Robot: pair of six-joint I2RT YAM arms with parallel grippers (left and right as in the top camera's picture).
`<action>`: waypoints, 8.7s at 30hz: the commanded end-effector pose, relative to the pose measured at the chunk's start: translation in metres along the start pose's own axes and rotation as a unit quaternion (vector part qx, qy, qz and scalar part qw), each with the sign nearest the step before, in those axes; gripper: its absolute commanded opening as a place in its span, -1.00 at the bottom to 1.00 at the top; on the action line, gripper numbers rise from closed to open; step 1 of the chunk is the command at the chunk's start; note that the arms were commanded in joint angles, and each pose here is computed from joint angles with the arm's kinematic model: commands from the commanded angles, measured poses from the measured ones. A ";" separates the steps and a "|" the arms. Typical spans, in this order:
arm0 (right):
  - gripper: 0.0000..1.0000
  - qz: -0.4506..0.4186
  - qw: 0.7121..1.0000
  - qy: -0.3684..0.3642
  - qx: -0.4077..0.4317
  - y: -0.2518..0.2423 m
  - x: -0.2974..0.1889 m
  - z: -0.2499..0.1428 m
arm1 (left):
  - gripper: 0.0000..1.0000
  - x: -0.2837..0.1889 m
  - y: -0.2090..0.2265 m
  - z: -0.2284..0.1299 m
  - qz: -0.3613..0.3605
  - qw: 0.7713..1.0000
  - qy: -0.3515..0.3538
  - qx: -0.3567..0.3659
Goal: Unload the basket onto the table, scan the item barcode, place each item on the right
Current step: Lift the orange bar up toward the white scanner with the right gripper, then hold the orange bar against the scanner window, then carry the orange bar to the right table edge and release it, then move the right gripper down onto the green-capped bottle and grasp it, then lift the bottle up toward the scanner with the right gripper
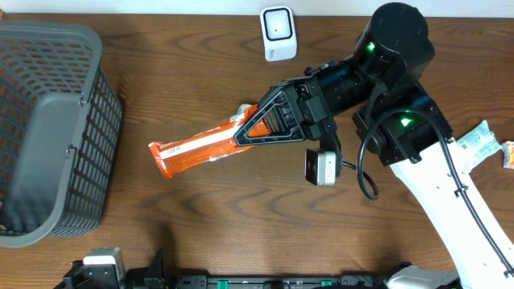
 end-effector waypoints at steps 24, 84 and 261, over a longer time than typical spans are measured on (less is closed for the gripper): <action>-0.97 -0.005 0.802 0.083 0.592 0.072 -0.065 -0.037 | 0.95 -0.001 -0.001 0.000 -0.003 1.000 -0.004 0.007; -0.97 -0.524 -0.218 0.488 0.663 0.439 -0.287 -0.033 | 0.96 -0.001 -0.001 0.000 -0.003 1.000 -0.004 0.007; 0.98 -0.190 -0.310 0.703 0.611 0.432 -0.124 0.000 | 0.96 -0.001 -0.001 0.000 -0.003 1.000 -0.004 0.007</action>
Point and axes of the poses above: each gripper's point midway between its finger pads, its own x axis out along the fingers, its own y axis along the line the jaws close on, z = x × y, the point moved 6 cm from there along -x, back along the fingers, and after that the axes turned 1 degree about -x, right-handed, at the moved point
